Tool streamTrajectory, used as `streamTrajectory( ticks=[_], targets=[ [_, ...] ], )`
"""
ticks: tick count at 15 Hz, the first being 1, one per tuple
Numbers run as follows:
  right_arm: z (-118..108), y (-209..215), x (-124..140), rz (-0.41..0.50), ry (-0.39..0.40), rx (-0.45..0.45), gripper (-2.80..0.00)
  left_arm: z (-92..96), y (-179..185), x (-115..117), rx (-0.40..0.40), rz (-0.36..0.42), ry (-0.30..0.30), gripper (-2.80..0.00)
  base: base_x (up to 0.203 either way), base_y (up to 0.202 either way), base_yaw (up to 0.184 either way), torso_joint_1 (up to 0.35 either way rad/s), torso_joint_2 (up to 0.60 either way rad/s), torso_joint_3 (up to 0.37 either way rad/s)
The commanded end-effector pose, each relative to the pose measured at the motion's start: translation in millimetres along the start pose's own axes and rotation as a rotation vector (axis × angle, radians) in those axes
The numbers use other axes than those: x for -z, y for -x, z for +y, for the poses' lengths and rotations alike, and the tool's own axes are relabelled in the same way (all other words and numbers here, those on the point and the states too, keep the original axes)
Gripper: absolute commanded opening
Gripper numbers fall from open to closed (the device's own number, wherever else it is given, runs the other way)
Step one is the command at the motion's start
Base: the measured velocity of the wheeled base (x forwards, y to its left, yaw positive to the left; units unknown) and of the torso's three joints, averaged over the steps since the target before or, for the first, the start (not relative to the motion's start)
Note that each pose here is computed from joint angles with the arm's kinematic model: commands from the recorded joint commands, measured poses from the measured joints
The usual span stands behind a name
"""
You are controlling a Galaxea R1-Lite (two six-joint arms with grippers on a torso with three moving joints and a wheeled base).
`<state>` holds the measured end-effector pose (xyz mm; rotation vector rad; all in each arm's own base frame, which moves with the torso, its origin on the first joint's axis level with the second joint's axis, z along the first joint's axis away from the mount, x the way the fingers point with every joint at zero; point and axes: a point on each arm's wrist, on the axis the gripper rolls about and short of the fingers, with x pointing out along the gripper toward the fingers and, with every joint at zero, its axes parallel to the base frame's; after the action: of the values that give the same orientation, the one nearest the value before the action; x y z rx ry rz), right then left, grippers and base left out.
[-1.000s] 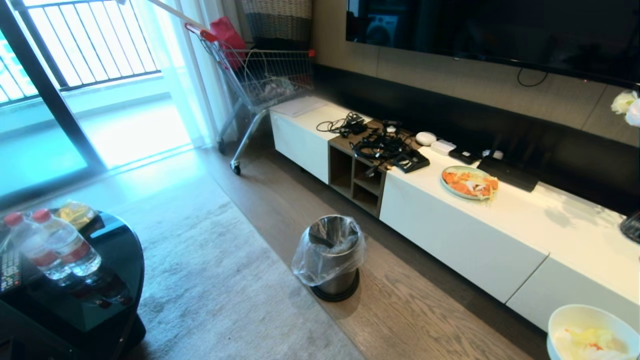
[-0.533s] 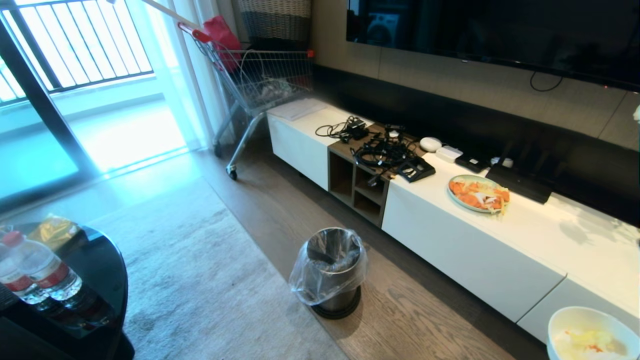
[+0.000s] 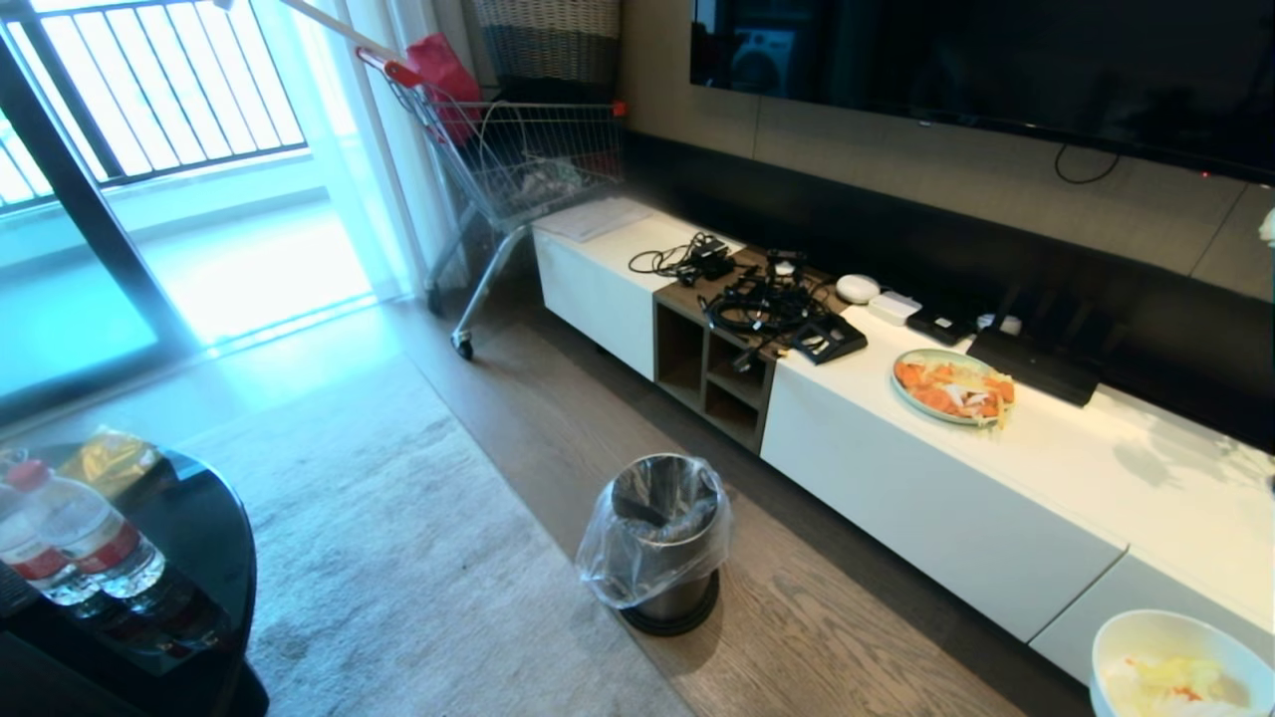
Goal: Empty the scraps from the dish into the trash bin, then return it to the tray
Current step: Move the bowl over the trash can
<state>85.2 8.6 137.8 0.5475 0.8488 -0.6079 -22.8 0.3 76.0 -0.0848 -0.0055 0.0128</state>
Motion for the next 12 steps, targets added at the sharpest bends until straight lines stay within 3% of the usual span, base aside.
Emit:
streamTrajectory(
  ticks=[1,7,12],
  targets=[
    [0.1,-0.6,0.5,0.003,-0.001,0.005,-2.80,0.0,0.0,-0.1,-0.001,-0.001,0.001,-2.80,0.000,0.000,0.000,0.000,0.00,0.000],
    [1.1,-1.3,1.6,0.004,0.009,-0.006,-2.80,0.0,0.0,-0.1,-0.001,-0.001,0.001,-2.80,0.000,0.000,0.000,0.000,0.00,0.000],
    [1.0,-1.4,2.1,0.005,0.010,-0.006,-2.80,0.0,0.0,-0.1,-0.001,-0.001,0.003,-2.80,0.000,0.000,0.000,0.002,0.00,-0.143]
  ],
)
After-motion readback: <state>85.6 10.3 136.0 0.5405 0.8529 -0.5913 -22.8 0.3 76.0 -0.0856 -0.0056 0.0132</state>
